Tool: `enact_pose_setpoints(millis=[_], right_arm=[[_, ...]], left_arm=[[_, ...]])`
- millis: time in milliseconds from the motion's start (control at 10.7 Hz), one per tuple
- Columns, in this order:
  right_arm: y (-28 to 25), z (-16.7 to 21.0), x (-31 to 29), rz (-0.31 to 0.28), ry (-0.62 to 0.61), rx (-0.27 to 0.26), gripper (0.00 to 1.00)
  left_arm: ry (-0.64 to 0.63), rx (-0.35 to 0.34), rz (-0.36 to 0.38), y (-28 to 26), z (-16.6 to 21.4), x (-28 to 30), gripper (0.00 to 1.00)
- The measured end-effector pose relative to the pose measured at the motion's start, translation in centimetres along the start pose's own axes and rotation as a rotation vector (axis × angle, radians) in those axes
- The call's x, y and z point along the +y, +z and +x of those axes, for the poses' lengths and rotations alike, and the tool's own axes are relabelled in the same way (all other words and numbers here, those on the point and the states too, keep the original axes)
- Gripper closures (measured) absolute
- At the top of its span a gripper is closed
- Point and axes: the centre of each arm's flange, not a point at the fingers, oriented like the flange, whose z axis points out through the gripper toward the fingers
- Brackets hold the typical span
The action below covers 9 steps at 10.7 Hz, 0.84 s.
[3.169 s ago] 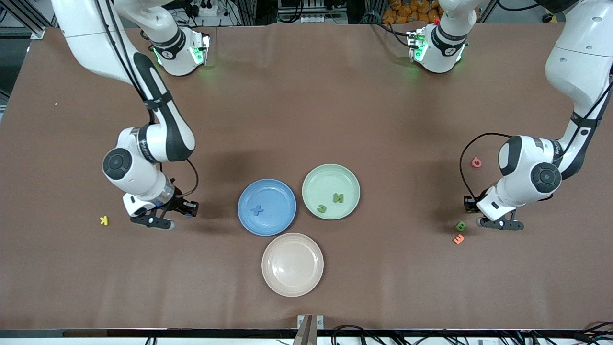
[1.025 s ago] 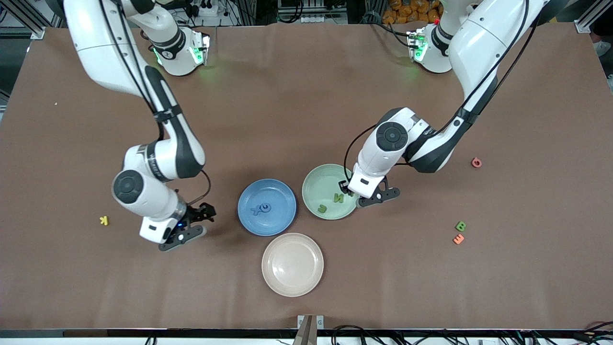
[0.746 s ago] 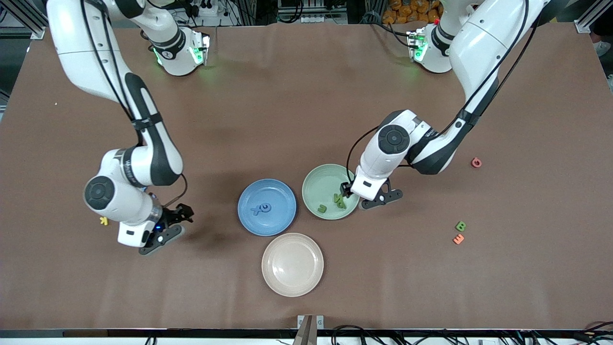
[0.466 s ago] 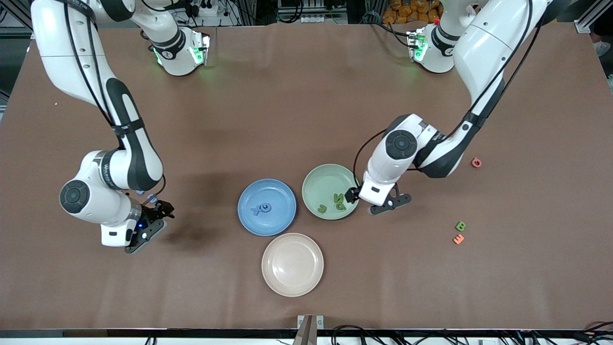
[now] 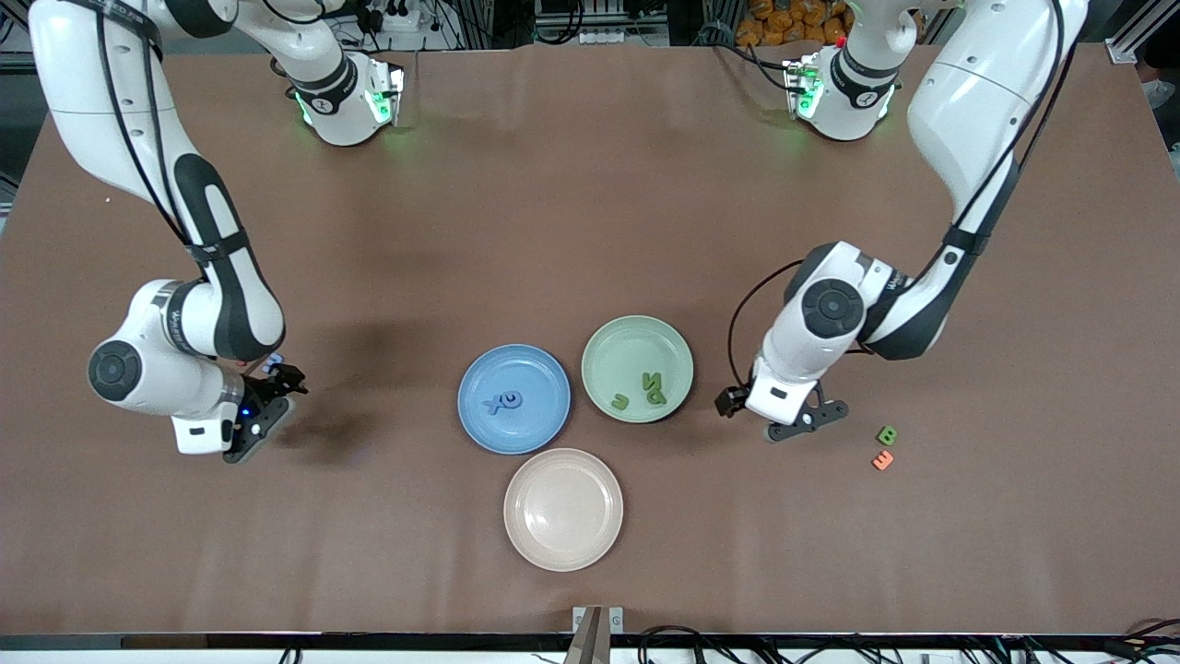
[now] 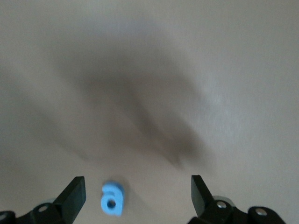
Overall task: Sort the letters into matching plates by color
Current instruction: 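Release the letters onto the plates and move both grippers back to letters, then grasp the blue a with the right gripper while the left gripper nears B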
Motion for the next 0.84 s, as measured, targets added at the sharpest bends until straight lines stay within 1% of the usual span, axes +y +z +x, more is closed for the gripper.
enact_pose_setpoints(millis=[186,280,653,839], right_arm=[[0.4,-2.3,0.1,0.007,-0.01,-0.003,0.0],[0.8,-2.9,-0.2,-0.003,-0.011,0.002,0.0],[3.3,-3.8,-1.7,-0.033,-0.013,0.016,0.0],[4.3,-4.3,-2.3,-0.043,-0.012,0.018,0.0]], left_arm=[[0.017,-0.015,0.028,0.3,1.7,-2.6,0.0],[0.0,-0.019,0.036,0.3,2.7,-3.9,0.0],[-0.107,-0.031,0.081,1.0,6.8,-11.0,0.0],[-0.156,-0.028,0.115,1.7,8.3,-14.4,0.0]])
